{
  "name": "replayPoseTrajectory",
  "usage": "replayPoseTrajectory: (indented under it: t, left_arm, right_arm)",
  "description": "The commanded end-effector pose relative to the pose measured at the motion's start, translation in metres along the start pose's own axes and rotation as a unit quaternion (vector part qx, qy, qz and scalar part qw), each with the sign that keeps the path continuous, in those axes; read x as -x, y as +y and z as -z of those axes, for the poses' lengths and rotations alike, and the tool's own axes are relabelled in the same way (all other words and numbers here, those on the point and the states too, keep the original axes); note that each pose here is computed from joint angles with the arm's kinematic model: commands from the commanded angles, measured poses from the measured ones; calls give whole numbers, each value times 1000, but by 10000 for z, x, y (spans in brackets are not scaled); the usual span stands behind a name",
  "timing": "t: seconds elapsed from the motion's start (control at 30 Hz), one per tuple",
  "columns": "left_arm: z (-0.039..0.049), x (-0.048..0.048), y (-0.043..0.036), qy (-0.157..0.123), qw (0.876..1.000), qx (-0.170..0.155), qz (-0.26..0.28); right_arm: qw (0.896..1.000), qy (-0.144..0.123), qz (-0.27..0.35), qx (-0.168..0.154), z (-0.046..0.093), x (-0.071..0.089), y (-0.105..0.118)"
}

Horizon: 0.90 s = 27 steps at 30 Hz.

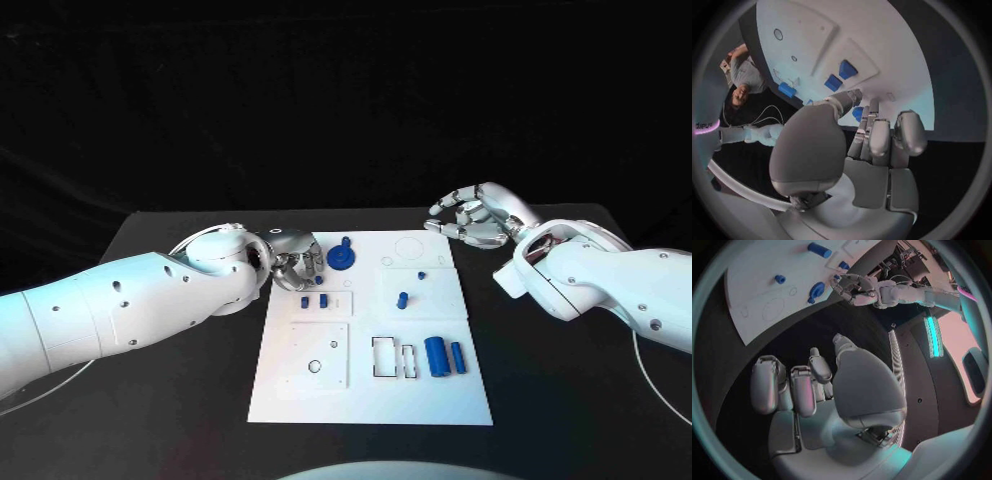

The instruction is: Assemble the parts on the task board

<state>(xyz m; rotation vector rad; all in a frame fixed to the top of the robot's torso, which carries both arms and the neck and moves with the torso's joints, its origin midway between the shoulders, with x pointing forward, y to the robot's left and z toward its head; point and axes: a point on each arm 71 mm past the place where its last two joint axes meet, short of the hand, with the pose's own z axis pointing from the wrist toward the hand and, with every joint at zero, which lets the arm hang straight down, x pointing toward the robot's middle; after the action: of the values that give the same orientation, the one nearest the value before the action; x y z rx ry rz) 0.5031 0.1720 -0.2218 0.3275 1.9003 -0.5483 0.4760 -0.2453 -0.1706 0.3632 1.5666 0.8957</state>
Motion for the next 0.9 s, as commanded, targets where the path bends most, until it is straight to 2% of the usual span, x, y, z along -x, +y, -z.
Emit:
replayPoseTrajectory:
  t: [0.03,0.1,0.2,0.3,0.37,0.4,0.5,0.57,0.6,0.63,0.7,0.77,0.9]
  left_arm:
    - [22,18,50,-7,1000,7,2]
    - [41,33,89,-13,1000,8,4]
    - [93,86,207,-33,999,14,41]
    - [152,143,335,-55,991,19,117]
    - [212,203,445,-83,977,17,198]
    - [232,222,476,-92,971,16,222]
    - [312,291,579,-129,936,4,326]
    - [370,328,628,-151,899,-10,411]
    - [394,340,636,-158,882,-18,444]
    - [408,346,636,-162,872,-23,462]
    - [456,361,622,-172,842,-40,510]
    - [491,368,596,-176,822,-52,539]
    - [553,374,530,-180,792,-74,578]
  right_arm:
    - [1000,4,7,1,1,-2,-7]
    - [1000,8,9,-2,0,0,-22]
    - [999,24,24,-5,-4,-3,-53]
    - [998,45,51,-1,-5,-20,-68]
    - [994,69,85,4,-5,-46,-79]
    - [992,77,97,6,-5,-55,-81]
    - [981,105,163,18,-6,-105,-77]
    - [966,122,225,29,-6,-161,-65]
    - [959,127,250,33,-3,-190,-62]
    - [955,130,265,35,-1,-207,-61]
    - [940,137,310,39,1,-268,-56]
    - [930,139,339,39,0,-311,-54]
    - [914,135,380,41,-1,-391,-41]
